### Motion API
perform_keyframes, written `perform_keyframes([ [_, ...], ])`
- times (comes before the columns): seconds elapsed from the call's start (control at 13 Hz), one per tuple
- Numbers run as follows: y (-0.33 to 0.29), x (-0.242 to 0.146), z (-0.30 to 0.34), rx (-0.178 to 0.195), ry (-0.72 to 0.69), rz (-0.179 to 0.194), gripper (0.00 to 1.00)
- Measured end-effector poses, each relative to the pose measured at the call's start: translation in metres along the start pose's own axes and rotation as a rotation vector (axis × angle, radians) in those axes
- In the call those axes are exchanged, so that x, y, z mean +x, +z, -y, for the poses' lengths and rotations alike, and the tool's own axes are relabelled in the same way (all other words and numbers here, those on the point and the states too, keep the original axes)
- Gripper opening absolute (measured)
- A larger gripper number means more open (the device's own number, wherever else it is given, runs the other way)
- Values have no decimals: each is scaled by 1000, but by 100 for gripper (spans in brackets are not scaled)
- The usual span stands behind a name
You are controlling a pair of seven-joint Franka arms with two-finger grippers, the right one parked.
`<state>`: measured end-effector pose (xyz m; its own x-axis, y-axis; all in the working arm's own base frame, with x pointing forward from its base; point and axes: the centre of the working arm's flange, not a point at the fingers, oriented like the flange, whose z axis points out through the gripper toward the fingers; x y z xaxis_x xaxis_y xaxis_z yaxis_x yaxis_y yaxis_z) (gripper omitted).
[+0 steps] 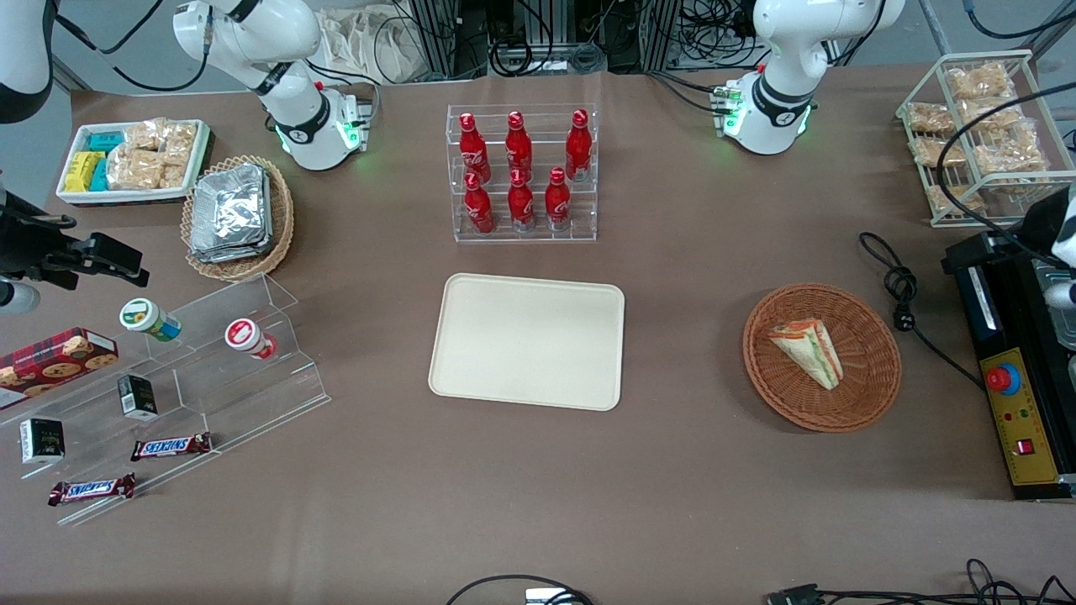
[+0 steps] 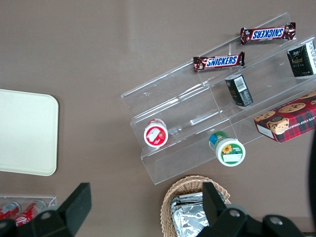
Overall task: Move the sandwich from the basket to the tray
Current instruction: 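Move the left gripper above the wicker basket holding the wrapped sandwich, then lower the open left gripper onto the sandwich and close on it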
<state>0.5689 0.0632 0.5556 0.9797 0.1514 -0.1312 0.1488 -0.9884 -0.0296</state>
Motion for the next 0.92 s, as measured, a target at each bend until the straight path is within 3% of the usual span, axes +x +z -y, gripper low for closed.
perform_keyframes([
  [0.62,85,53,7,-5,-55,54,100],
  [0.69,93,58,2,-23,-87,60,100],
  [0.92,119,70,-18,-135,-200,97,100],
])
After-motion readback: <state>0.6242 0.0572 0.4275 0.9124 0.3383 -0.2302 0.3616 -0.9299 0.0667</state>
